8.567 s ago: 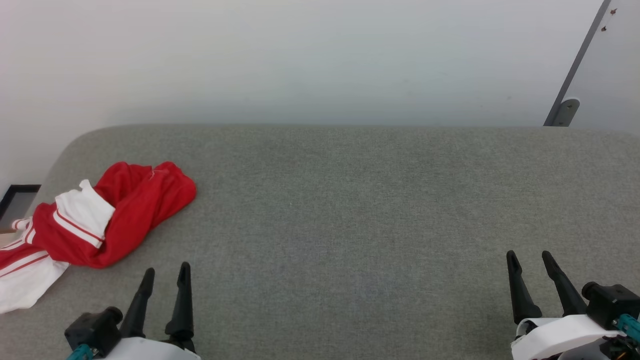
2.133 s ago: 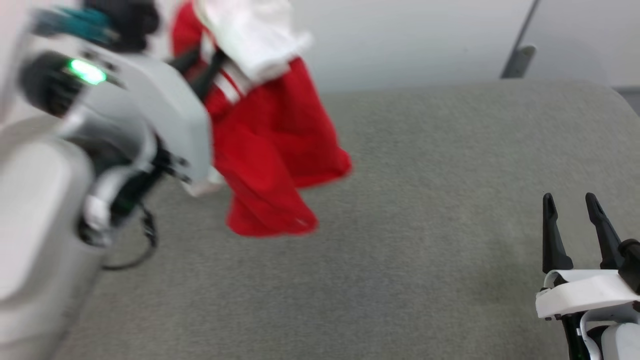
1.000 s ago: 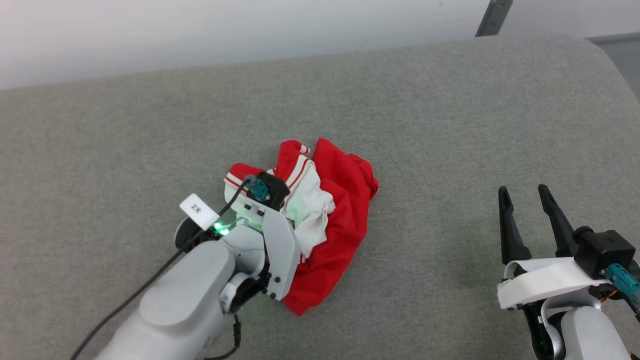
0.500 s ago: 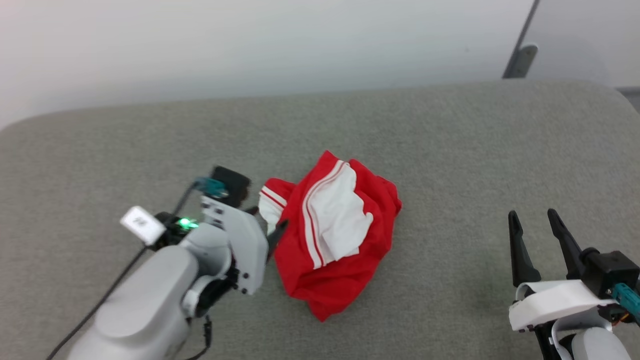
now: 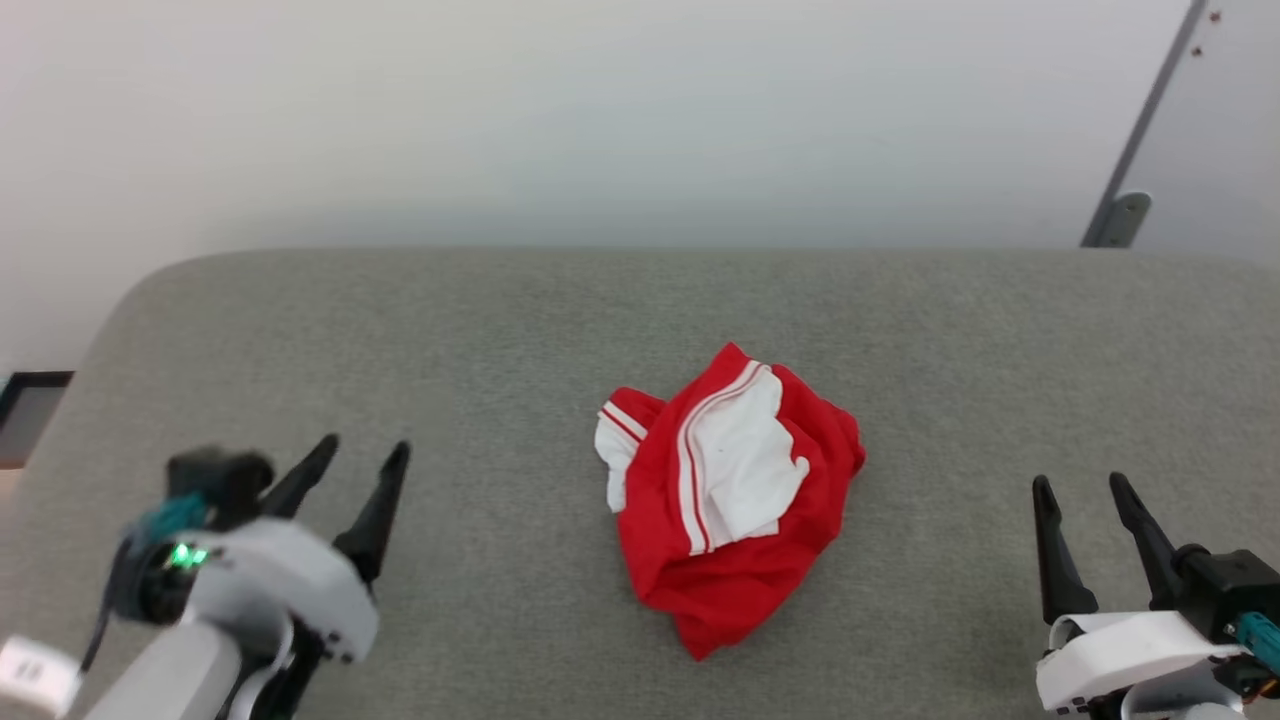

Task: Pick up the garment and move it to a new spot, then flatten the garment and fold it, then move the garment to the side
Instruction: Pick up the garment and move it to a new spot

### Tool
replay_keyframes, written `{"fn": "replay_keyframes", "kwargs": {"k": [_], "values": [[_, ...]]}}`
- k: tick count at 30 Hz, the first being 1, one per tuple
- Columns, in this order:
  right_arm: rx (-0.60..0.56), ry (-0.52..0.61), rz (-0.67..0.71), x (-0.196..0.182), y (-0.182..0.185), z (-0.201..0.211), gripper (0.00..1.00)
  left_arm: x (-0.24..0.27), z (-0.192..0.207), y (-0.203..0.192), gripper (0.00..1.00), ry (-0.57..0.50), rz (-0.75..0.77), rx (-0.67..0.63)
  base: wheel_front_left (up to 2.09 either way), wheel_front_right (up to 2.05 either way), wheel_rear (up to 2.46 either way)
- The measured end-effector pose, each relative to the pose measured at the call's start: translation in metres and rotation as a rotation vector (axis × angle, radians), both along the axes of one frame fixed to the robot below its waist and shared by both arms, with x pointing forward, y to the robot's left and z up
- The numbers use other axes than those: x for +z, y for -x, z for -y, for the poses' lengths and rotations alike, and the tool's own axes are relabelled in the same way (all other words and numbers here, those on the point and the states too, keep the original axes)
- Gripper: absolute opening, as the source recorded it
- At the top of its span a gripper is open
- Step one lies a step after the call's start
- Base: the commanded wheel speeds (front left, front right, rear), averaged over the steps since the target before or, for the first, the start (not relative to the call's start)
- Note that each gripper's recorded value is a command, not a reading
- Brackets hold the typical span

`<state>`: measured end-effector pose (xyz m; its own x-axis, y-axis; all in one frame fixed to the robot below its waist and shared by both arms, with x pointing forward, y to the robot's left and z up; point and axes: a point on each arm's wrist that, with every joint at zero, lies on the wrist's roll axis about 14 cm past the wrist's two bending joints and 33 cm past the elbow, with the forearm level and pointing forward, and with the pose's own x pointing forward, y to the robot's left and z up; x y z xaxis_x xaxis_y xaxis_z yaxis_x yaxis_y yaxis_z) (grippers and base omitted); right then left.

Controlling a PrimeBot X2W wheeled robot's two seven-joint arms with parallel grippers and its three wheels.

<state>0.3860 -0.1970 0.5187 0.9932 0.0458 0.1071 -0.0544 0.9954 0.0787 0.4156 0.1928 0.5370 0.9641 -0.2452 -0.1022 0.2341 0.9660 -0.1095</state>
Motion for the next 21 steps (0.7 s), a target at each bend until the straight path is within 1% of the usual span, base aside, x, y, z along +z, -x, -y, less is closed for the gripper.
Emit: {"fn": "replay_keyframes", "kwargs": {"k": [6,12,17,21], "values": [[0.013,0.008,0.009,0.003,-0.001,-0.003,1.00,-0.001,-0.049,0.028,1.00,0.041,0.094,0.135,0.00,0.00,0.00],[0.023,0.009,0.020,0.006,-0.001,-0.008,1.00,-0.012,-0.091,0.054,1.00,0.070,0.092,0.264,0.00,0.00,0.00],[0.032,0.003,0.016,0.004,0.000,-0.012,1.00,-0.015,-0.106,0.071,1.00,0.100,0.101,0.333,0.00,0.00,0.00],[0.043,0.004,0.020,0.006,-0.001,-0.016,1.00,-0.012,-0.109,0.079,1.00,0.106,0.127,0.353,0.00,0.00,0.00]]}}
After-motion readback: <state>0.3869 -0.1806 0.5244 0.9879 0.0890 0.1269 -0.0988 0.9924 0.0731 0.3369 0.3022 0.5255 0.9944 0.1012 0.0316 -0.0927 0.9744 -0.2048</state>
